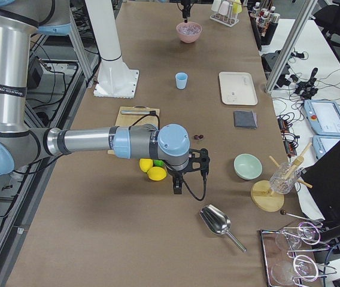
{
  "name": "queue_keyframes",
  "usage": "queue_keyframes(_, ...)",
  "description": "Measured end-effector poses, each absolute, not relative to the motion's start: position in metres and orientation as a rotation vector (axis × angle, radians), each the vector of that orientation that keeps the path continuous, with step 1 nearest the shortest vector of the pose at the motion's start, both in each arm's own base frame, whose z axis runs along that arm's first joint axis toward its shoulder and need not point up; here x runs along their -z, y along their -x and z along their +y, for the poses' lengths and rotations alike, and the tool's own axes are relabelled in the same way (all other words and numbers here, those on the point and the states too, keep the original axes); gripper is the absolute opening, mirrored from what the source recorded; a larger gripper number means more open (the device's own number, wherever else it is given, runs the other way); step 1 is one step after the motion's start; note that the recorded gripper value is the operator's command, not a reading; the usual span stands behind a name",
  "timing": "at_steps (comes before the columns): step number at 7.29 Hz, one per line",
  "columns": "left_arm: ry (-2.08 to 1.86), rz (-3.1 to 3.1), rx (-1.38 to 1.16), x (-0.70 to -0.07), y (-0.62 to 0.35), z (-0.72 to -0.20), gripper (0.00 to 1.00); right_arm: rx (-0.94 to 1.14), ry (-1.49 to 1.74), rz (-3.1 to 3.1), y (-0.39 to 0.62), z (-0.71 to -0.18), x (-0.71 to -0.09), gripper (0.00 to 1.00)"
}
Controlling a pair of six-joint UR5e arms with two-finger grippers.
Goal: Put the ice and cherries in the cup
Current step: 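Move the left gripper back over the pink bowl of ice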
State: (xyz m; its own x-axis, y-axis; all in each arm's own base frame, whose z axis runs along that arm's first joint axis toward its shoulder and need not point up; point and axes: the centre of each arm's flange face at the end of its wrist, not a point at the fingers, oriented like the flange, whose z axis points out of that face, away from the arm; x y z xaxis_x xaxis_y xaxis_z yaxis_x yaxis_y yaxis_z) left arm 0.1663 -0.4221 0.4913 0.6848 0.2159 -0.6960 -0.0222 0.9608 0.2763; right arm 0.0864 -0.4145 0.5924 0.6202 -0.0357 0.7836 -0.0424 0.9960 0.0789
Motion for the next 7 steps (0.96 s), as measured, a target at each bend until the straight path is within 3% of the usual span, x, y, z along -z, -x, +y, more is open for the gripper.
queue_keyframes(1, -0.252, 0.805, -0.135, -0.498, -0.167, -0.424, 0.78, -0.003, -0.091, -0.902, -0.086, -0.414, -0.593, 1.0)
queue_keyframes(7, -0.245, 0.807, -0.18, -0.52, -0.195, -0.428, 0.74, -0.007, -0.08, -0.903, -0.085, -0.411, -0.598, 1.0)
